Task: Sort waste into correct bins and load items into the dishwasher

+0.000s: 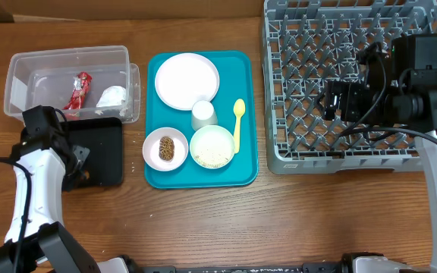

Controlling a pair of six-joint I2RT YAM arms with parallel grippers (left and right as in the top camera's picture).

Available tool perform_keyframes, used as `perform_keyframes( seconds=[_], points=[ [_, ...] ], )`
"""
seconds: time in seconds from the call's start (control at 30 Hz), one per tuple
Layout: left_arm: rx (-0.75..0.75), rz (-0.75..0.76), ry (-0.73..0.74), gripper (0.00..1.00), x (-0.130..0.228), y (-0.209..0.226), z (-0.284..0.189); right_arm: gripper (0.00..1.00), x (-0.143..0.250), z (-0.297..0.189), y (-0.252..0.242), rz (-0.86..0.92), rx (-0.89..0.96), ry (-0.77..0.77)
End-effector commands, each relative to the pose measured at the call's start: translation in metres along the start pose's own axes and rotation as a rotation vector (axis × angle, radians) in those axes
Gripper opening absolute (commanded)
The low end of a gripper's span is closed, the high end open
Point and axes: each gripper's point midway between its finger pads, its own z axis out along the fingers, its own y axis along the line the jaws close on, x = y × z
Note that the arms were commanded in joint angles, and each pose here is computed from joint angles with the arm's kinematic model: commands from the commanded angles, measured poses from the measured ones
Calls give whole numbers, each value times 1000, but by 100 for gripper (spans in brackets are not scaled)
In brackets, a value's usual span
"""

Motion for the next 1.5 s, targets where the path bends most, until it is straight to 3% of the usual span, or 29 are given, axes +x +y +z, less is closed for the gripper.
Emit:
perform_keyframes(
  seconds=[0.0, 0.13, 0.37, 0.6, 0.73, 0.87, 1.0, 1.2, 1.3, 1.47],
  points=[
    [2, -109, -16, 26, 1, 2, 15, 100, -3, -5, 2, 2, -9, -17],
    [-38, -168, -36, 30, 5, 11, 33, 100, -1, -5, 2, 5, -8, -10],
    [-25, -153, -102, 80, -8, 6, 41, 100, 2, -5, 1, 8, -7, 1],
    [139, 156, -138, 88, -45, -48, -8, 100, 2, -5, 1, 8, -7, 0],
    [343, 438, -112, 88, -44, -100, -63, 100, 2, -5, 2, 9, -7, 0],
    [610, 804, -90, 87, -3, -156, -120, 100, 1, -5, 2, 8, -7, -1],
    [705, 1058, -91, 89, 56, -188, -146, 100, 1, -5, 2, 7, -7, -3],
    [589, 1331, -92, 92, 145, -209, -137, 100, 1, -5, 2, 7, -7, -4],
    [541, 1496, -21, 91, 193, -204, -123, 100, 1, -5, 2, 7, -7, -4],
    [430, 1661, 128, 77, 245, -182, -91, 100, 1, -5, 2, 7, -7, -4]
  ],
)
